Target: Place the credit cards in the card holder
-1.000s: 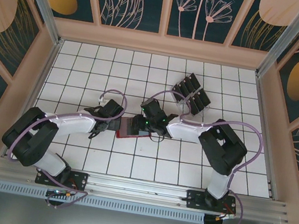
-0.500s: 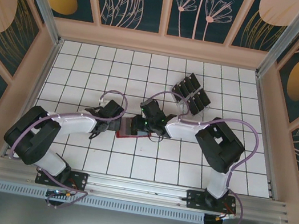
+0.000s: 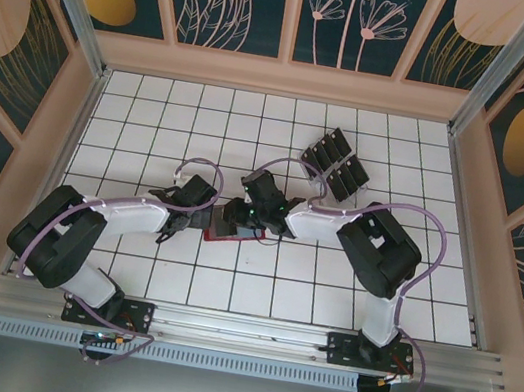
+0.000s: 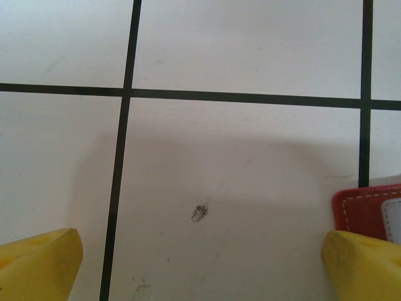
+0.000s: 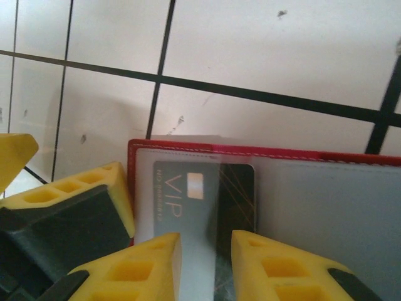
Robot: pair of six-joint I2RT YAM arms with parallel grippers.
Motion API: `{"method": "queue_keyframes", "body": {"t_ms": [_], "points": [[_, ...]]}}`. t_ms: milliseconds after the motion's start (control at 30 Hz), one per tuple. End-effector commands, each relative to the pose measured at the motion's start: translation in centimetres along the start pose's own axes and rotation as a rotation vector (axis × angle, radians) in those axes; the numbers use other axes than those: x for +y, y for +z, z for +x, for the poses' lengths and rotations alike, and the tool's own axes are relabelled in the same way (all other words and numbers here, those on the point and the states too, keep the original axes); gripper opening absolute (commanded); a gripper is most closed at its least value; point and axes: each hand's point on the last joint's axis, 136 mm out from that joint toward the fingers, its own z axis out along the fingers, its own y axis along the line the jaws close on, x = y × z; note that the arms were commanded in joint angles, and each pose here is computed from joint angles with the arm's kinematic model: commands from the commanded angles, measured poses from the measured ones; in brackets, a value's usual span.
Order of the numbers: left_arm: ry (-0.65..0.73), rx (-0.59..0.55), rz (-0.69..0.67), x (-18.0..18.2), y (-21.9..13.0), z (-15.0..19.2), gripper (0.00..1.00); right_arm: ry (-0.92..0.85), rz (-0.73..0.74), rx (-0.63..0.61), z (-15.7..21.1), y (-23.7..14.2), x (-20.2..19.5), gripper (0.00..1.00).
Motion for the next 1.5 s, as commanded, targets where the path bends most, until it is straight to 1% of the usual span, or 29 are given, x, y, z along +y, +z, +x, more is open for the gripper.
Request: {"method": "queue_keyframes", "body": {"t_ms": [0,100,233,333,467,800,1133,1333,1467], "points": [[0.002,0.016,0.002,0.2,0.4,0.5,0.99,-0.002,-0.059,-0.014,-0.8,0.0,2.0,0.27],[-0.006,0.0,0.006,0.3,-0.3,0.0,0.99,-0.006,-0.063,-0.047,-1.5,-1.2,2.5,0.29],[-0.021,-0.025,0.003,0.6,-1.3,-0.7,0.99,-0.001,-0.032,-0.079,-1.6,-2.6,1.8,0.34],[-0.021,-0.017,0.002,0.9,-1.6,-0.4,0.99,-0.003,0.001,-0.078,-1.2,-2.7,0.8,0.38],[-0.023,0.001,-0.001,1.2,-1.6,0.3,0.99,0.005,0.014,-0.064,-0.4,-2.4,0.0,0.4],[-0.02,0.043,-0.001,1.2,-0.9,1.6,0.98,0.015,0.015,-0.032,0.7,-1.5,-0.7,0.39],[-0.016,0.057,0.002,1.1,-0.4,2.1,0.99,0.015,0.011,0.002,1.6,-0.6,-0.6,0.39],[-0.015,0.064,0.006,1.0,-0.2,2.4,0.98,0.009,0.003,0.017,1.8,-0.1,-0.1,0.38],[-0.013,0.065,0.012,0.9,-0.1,2.4,0.99,0.004,-0.003,0.025,1.9,0.2,0.4,0.36]]}}
